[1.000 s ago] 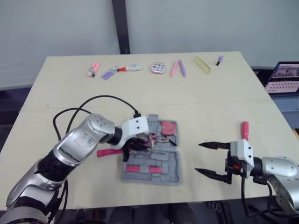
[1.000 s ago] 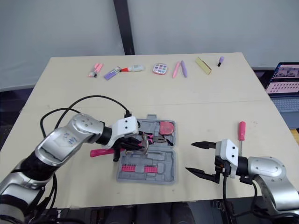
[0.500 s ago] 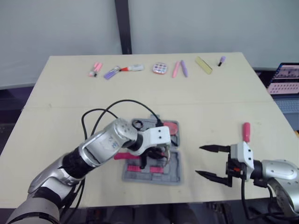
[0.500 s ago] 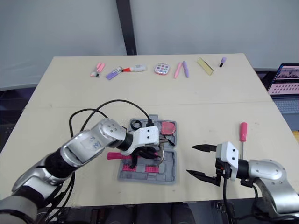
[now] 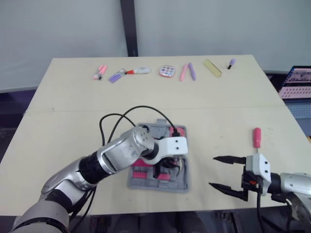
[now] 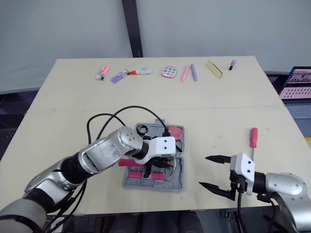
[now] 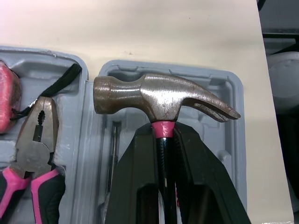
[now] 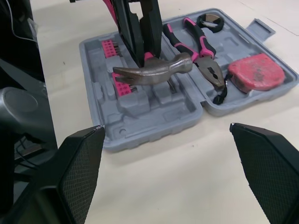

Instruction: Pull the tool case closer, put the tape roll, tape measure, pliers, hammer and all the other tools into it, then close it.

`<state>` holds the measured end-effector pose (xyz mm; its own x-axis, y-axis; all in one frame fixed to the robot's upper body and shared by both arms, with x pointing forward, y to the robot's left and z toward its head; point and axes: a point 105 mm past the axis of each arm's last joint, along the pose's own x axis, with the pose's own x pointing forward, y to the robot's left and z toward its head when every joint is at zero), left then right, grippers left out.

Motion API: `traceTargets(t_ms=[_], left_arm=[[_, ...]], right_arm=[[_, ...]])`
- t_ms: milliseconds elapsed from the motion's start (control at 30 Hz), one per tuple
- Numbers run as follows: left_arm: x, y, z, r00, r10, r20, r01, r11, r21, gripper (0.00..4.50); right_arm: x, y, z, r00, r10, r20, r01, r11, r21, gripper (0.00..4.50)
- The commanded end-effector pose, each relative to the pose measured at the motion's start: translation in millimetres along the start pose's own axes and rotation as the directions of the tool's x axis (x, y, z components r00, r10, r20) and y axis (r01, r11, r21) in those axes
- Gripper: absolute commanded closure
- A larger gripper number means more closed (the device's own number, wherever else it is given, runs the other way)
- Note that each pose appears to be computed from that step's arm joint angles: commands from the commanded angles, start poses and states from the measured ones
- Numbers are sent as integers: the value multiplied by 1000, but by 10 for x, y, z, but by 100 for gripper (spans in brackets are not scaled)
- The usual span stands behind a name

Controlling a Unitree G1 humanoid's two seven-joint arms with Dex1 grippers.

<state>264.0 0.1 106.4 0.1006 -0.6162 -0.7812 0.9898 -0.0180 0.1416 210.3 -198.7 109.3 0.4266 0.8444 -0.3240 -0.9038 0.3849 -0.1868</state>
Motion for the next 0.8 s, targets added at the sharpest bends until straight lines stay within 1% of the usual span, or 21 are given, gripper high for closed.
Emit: traceTargets(t_ms=[33, 233, 800], left_arm=[[13, -1, 108, 1000, 0, 14, -1, 999, 54, 447], [130, -64, 134, 1000, -27, -5, 27, 997, 76, 447], [234, 9, 141, 999, -32, -19, 33, 995, 92, 447]], right_arm=[[-37, 6, 121, 1000, 4, 21, -2, 998, -56, 0], [-37, 24, 120, 1000, -20, 22, 21, 998, -54, 0], [-29, 80, 141, 998, -55, 21, 55, 998, -43, 0]])
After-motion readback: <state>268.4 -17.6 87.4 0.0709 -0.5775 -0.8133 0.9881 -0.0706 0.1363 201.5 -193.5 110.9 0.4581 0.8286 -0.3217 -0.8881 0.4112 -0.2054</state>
